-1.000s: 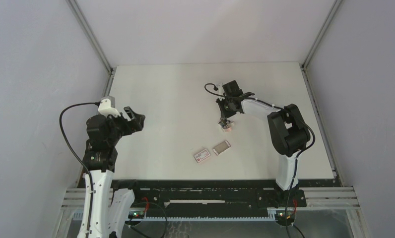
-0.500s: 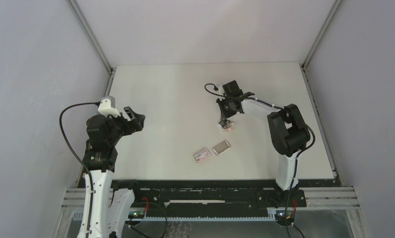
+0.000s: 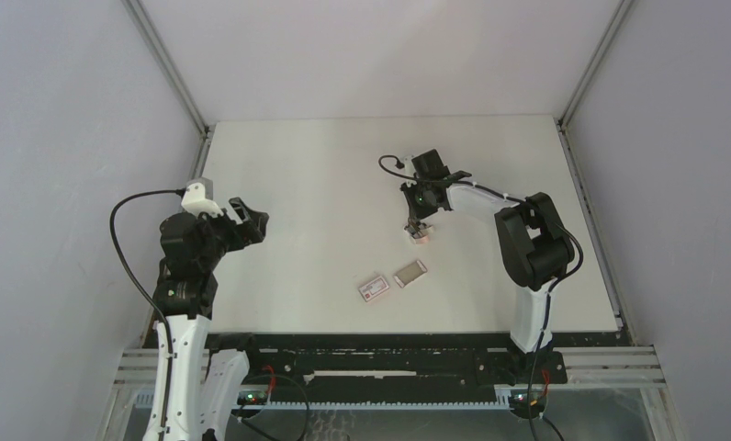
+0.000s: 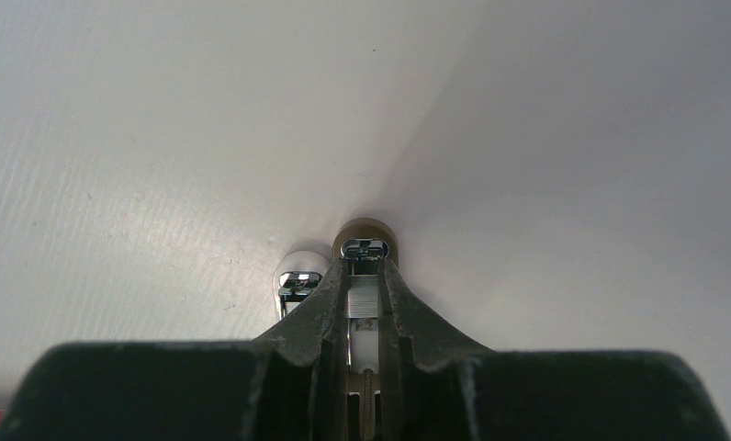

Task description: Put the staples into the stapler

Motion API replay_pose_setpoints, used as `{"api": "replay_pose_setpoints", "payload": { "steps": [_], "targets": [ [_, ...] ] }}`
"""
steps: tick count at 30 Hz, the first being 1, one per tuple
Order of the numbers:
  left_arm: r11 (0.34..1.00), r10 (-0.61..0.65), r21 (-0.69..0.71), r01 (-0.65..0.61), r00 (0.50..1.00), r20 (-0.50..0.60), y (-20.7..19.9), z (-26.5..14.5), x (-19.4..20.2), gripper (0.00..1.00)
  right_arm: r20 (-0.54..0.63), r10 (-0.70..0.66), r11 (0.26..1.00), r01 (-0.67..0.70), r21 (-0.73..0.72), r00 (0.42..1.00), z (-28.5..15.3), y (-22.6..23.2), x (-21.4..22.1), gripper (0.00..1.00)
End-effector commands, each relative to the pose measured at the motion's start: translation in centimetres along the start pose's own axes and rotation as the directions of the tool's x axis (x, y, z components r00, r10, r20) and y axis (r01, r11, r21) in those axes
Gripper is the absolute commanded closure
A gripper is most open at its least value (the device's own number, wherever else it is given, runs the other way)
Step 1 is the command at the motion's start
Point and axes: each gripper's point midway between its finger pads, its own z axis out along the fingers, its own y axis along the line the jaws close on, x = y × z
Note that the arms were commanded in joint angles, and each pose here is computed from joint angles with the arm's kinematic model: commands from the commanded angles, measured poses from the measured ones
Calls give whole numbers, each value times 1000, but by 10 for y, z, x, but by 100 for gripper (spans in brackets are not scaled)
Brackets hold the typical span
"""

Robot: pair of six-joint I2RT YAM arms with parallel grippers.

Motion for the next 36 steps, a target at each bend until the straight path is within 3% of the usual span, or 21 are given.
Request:
{"api": "replay_pose_setpoints", "payload": {
  "steps": [1,9,22,36],
  "targets": [
    [999,28,15,-28,999,38,-3,-2,-9,13,44,-3,1000,3,10,999,-16,-5,-12,92],
    [1000,28,14,-28,999,38,-2,-2,-9,13,57,0,1000,1,-9,998,-22,-7,-15,92],
    [999,29,14,-30,999,39,-2,-2,-9,13,-17,-6,1000,6,-13,1000,-14,-2,4,90],
    [1000,29,10,-30,999,41,-2,-2,-9,13,79,11,998,-6,-64,997,-36,8,-21,62]
  ]
}}
